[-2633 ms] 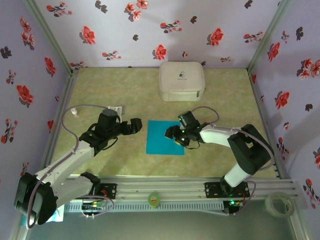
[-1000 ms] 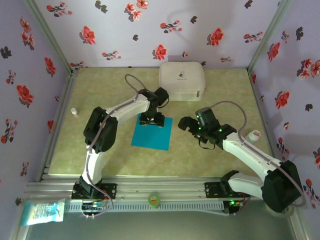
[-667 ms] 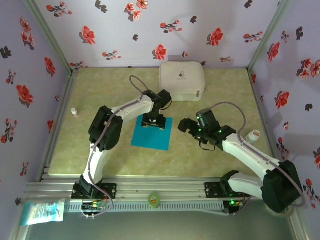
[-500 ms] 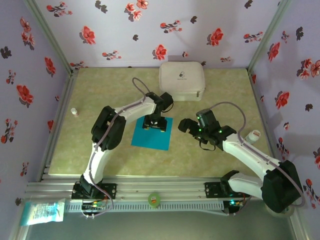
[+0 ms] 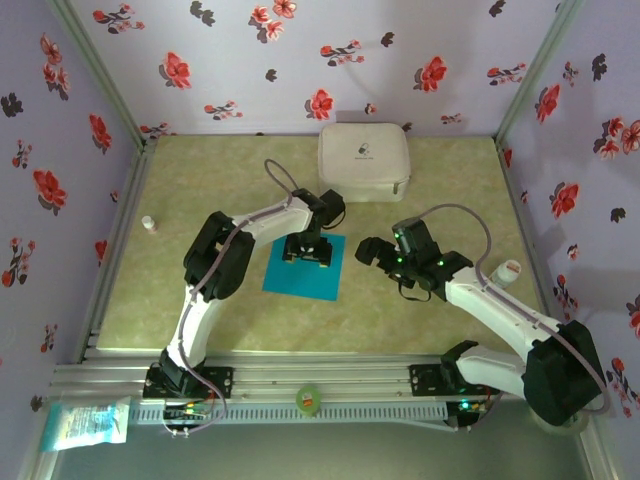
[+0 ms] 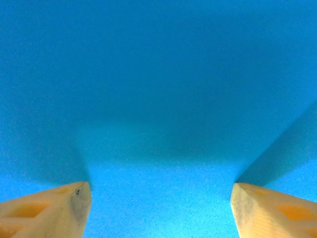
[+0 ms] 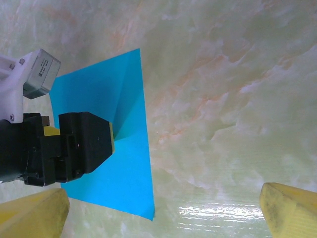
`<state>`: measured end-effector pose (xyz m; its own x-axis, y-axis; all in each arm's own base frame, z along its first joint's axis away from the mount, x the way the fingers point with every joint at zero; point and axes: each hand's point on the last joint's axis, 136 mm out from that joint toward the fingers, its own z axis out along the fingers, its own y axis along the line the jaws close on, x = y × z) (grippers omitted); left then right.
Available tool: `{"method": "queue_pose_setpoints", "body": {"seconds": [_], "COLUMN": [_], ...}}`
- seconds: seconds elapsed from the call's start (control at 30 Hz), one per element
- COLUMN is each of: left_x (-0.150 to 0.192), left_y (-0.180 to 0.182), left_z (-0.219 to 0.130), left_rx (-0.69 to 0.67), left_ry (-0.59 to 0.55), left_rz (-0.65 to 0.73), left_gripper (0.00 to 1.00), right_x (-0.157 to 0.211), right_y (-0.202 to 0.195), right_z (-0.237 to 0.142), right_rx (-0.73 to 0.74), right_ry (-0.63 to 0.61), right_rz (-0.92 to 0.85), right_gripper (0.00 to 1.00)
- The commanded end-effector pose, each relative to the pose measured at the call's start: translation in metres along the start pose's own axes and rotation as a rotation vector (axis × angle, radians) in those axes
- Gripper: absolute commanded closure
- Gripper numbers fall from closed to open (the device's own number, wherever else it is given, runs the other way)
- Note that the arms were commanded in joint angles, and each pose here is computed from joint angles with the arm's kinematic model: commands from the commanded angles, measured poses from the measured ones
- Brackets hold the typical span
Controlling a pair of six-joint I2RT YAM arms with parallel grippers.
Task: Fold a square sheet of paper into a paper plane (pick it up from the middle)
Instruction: First fold the square sheet of paper in half at the center of the table.
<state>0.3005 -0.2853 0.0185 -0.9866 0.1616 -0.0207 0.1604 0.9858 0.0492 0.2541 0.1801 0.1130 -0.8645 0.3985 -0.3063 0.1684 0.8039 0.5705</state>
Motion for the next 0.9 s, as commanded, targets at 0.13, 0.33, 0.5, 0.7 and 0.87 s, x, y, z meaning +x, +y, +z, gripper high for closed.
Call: {"method": "queue_pose_setpoints", "body": {"seconds": [0.13,0.33,0.5,0.7,0.87], "left_x": [0.008,0.013,0.016,0.017,0.011], "left_y": [0.006,0.003,0.004,0.004,0.001], "left_z": [0.023,0.035,0.039,0.039,0.038], "left_rx": [-0.035,-0.018,-0.02,-0.02,-0.005], "left_ry": [0.029,0.051,0.059,0.061,0.041], "left_rz": [-0.005,-0.005,-0.005,0.003,0.006], "left_gripper": [0.24,0.25,0.27,0.28,0.28], "right_x": [0.002,0.002,0.001,-0.001,-0.003], "right_y": [-0.004,-0.005,-0.004,0.0,0.004], "right_z": [0.004,0.004,0.005,0.007,0.009], "right_rx": [0.002,0.01,0.01,0.005,-0.001], "right_ry": [0.012,0.013,0.013,0.015,0.021], "right_rz": [-0.001,0.002,0.009,0.021,0.036], "right_gripper": [0.01,0.01,0.01,0.01,0.01]}}
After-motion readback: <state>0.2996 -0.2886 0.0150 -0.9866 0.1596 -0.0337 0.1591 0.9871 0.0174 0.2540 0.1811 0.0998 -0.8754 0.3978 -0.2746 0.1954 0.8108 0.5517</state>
